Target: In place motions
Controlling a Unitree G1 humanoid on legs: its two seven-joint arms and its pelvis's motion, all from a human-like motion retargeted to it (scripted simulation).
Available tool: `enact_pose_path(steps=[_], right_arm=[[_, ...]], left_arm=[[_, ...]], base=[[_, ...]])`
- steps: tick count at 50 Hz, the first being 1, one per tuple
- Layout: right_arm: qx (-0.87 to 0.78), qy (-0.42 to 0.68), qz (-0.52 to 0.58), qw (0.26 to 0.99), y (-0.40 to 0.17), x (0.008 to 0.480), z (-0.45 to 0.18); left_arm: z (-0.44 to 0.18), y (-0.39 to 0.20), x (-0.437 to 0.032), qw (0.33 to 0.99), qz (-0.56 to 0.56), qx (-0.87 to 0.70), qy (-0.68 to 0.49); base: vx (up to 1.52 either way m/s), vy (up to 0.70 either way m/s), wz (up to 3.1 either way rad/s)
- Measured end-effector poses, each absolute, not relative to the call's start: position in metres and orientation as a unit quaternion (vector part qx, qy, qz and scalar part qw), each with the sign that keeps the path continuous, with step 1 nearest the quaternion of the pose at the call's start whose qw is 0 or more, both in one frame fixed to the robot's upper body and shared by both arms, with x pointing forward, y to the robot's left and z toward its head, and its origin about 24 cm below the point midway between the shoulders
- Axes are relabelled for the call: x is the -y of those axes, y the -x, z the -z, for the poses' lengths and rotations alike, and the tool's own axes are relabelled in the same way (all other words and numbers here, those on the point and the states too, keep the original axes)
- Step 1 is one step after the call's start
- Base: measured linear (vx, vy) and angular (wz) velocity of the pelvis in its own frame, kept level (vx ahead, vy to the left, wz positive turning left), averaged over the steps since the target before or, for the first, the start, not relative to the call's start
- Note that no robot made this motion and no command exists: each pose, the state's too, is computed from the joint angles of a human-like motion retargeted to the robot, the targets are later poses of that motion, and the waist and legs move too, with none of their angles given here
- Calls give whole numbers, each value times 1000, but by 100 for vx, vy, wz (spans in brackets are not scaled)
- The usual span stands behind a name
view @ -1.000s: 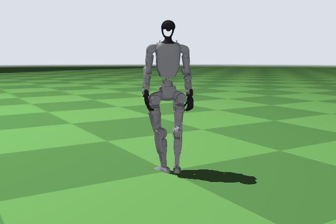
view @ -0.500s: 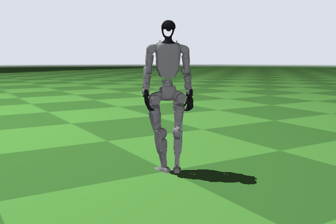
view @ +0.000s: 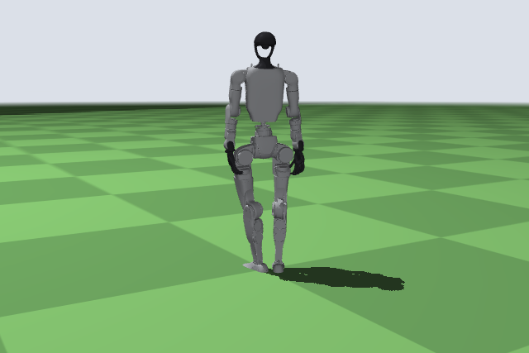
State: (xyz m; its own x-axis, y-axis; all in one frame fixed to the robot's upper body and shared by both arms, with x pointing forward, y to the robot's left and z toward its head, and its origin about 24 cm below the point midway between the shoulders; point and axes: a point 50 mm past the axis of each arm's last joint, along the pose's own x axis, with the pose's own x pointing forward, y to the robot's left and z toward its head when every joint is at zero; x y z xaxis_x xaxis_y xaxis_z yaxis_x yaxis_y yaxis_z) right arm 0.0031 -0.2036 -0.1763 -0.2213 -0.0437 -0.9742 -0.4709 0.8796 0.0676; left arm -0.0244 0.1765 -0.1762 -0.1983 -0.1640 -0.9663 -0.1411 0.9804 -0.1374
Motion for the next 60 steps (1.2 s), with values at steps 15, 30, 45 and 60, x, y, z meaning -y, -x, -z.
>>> enact_pose_path(steps=[15,30,45,60], right_arm=[[-760,171,-180,600,-4,203,176],[-761,171,-180,599,-3,204,176],[-760,173,-182,599,-4,204,176],[-761,173,-181,599,-4,204,176]], left_arm=[[176,24,-176,625,10,-774,98],[176,25,-176,625,8,-774,100],[176,25,-176,624,7,-775,101],[176,25,-176,624,6,-774,102]], base=[[0,0,0],[0,0,0],[0,0,0],[0,0,0]])
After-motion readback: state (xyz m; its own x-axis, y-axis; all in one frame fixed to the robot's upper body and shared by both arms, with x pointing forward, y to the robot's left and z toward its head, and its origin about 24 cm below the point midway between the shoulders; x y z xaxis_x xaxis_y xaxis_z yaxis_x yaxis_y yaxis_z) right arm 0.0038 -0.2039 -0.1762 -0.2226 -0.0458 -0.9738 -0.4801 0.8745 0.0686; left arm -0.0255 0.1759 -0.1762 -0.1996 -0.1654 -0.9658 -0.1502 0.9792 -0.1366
